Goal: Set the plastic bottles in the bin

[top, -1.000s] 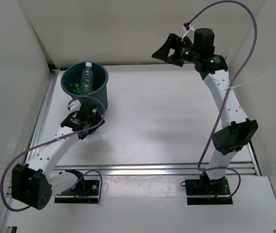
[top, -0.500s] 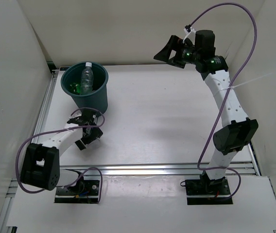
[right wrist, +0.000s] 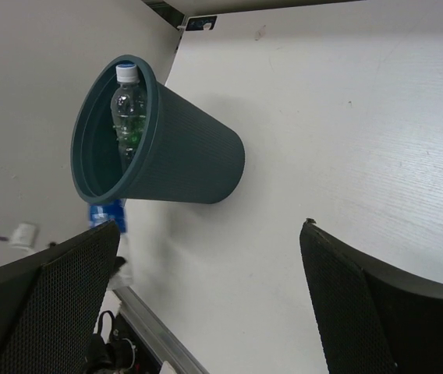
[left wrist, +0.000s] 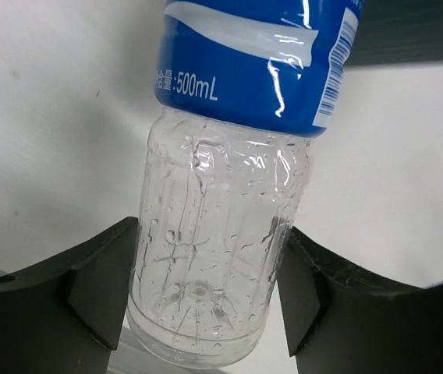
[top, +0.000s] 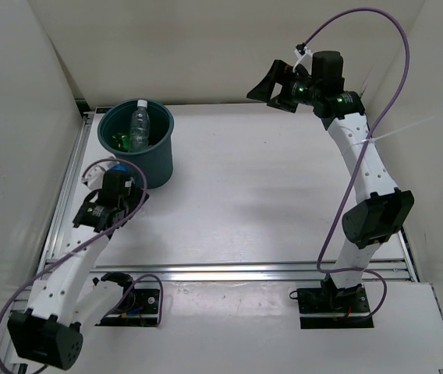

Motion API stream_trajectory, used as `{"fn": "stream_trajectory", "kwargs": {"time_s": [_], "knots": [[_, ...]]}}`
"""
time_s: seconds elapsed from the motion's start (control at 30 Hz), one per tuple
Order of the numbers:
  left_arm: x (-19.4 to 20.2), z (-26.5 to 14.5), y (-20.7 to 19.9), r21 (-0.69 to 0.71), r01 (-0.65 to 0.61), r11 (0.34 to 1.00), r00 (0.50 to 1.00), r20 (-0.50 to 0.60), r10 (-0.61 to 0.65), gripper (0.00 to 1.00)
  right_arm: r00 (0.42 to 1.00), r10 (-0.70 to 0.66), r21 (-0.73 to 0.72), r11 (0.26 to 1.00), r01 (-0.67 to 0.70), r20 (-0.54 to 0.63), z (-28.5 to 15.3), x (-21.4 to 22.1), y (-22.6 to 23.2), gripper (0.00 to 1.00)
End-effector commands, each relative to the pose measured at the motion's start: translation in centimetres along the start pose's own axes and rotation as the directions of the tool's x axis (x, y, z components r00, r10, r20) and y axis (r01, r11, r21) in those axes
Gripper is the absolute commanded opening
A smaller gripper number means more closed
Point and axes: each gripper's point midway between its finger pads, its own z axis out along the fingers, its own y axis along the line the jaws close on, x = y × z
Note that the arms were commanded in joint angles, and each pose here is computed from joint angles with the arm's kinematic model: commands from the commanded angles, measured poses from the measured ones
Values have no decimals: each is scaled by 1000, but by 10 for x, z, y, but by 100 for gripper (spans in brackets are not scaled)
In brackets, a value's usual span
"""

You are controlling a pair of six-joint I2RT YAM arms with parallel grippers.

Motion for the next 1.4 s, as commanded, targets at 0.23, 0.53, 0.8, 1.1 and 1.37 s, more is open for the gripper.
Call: {"fn": "stream_trajectory", "kwargs": {"time_s": [0.23,0.53,0.8,1.1,1.37], "knots": [[-150,-139,-69,263,63,963,902,397,-168,50,999,-28,-42,999,30,38,-10,-11,19,100],[-202,-93,-178,229,-172,958,914,400,68,50,998,-43,-60,997,46,52,-11,-16,29,100],[-203,-37,-196,190,-185,964,939,323,117,100,996,-41,-19,999,43,84,-35,-21,19,100],[-210,-101,-95,22,-64,998,862,506,44,100,991,-16,139,990,-3,137,-52,-25,-9,100],[-134,-114,32,-37,38,999,854,521,-13,100,989,46,226,971,-77,140,-51,-18,-30,100]]}}
